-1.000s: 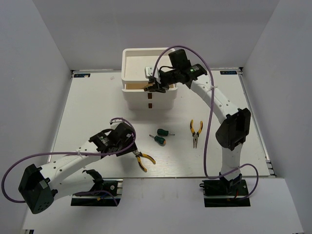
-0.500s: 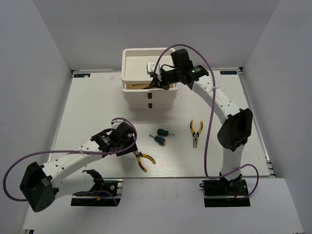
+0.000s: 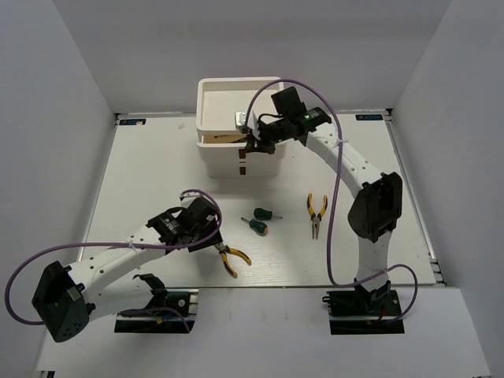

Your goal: Sort the tools into containers

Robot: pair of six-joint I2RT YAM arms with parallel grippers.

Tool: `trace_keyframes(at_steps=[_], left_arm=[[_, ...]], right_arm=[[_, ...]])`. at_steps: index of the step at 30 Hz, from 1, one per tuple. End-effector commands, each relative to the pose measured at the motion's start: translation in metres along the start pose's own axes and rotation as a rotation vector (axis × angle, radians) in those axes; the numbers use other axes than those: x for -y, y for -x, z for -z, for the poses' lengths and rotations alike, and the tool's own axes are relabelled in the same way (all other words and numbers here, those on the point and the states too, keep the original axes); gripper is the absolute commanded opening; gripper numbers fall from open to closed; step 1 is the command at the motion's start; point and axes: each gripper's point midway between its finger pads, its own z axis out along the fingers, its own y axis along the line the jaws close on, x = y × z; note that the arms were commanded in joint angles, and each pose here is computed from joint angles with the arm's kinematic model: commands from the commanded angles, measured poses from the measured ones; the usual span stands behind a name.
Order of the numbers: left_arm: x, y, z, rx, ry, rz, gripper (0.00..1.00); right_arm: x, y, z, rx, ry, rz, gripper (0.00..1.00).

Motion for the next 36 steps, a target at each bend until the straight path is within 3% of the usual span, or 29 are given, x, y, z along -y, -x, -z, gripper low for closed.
trace_keyframes(at_steps=[1, 9, 36], left_arm=[[0.012, 0.009, 0.007, 0.026, -0.044, 0.005, 0.65], [0.012, 0.009, 0.007, 0.026, -0.044, 0.005, 0.65], [0.015, 0.009, 0.004, 0.014, -0.042, -0.007, 0.66]], right_arm=[[0.016, -0.017, -0.006, -0.089, -0.101, 0.014, 0.0], [0.045, -0.03, -0.007, -0.141, -0.335, 0.07, 0.0], [0.057, -0.006, 0.005, -0.043, -0.548, 0.128, 0.0]])
